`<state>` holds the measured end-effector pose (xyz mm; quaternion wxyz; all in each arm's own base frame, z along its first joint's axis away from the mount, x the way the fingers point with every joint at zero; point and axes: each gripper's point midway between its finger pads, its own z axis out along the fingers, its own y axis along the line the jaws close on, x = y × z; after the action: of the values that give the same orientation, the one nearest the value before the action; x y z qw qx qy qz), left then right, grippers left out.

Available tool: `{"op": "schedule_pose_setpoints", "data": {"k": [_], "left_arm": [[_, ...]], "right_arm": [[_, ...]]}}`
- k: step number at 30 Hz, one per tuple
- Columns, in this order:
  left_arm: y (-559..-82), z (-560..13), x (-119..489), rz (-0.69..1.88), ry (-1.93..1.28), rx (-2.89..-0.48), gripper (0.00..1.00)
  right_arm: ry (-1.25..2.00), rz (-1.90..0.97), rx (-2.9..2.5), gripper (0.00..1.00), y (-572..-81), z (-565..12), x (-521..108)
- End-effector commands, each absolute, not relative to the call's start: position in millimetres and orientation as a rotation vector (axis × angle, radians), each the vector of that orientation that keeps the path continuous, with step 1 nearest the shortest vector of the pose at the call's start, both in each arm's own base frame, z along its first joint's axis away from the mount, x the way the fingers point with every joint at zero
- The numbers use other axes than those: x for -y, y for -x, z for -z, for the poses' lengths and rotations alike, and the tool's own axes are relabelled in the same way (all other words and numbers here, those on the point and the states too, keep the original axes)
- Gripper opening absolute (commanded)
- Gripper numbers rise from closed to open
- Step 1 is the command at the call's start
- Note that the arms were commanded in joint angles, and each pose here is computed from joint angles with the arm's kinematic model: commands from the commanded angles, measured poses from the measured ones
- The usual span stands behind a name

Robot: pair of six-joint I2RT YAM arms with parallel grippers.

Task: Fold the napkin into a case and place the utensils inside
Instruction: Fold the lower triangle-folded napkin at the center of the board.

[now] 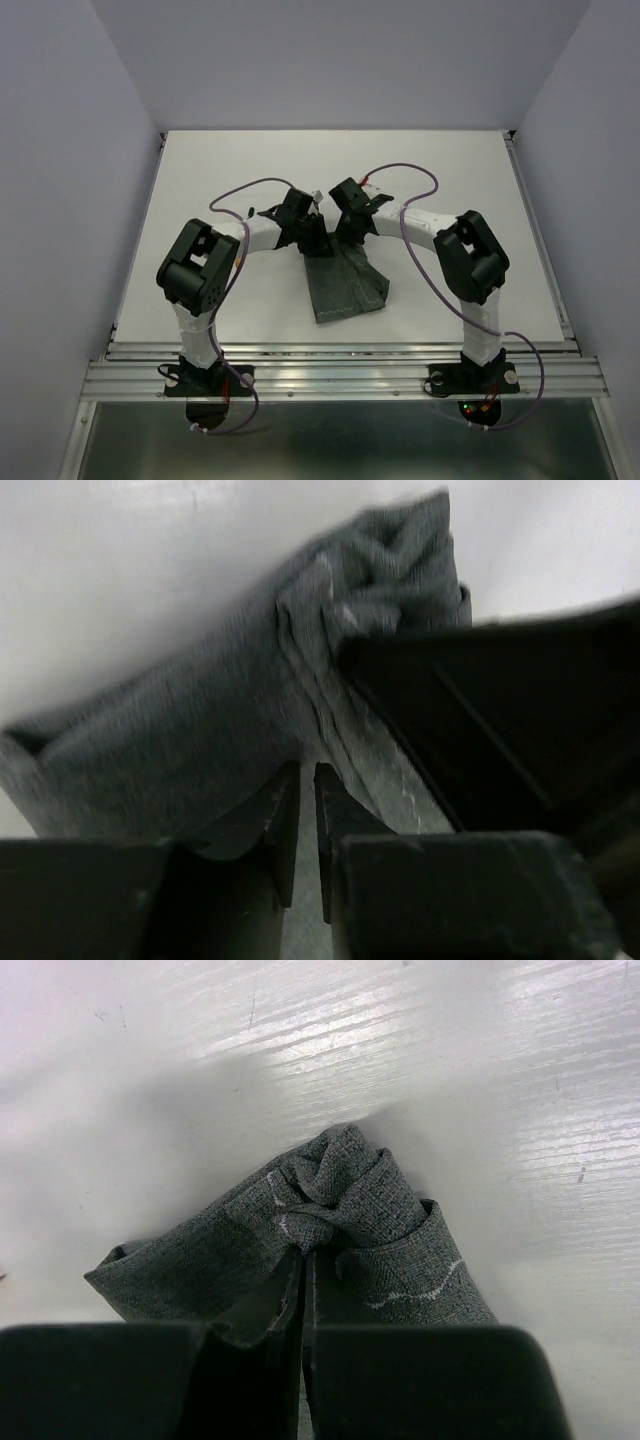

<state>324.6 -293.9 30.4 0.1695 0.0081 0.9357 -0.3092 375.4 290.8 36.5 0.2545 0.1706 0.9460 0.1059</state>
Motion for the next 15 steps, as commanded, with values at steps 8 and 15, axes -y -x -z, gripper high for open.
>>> {"op": "schedule_pose_setpoints", "data": {"k": [8, 15], "left_arm": [[-283.4, -91.0, 331.7, 1.163, 0.009, -2.466, 0.24], [-258.1, -103.3, 376.4, 1.204, -0.189, -2.401, 0.39]], "right_arm": [[-0.52, -0.217, -2.591, 0.01, -368.4, -24.2, -285.4], [-0.473, -0.229, -2.604, 0.01, -366.6, -24.5, -286.9]]}}
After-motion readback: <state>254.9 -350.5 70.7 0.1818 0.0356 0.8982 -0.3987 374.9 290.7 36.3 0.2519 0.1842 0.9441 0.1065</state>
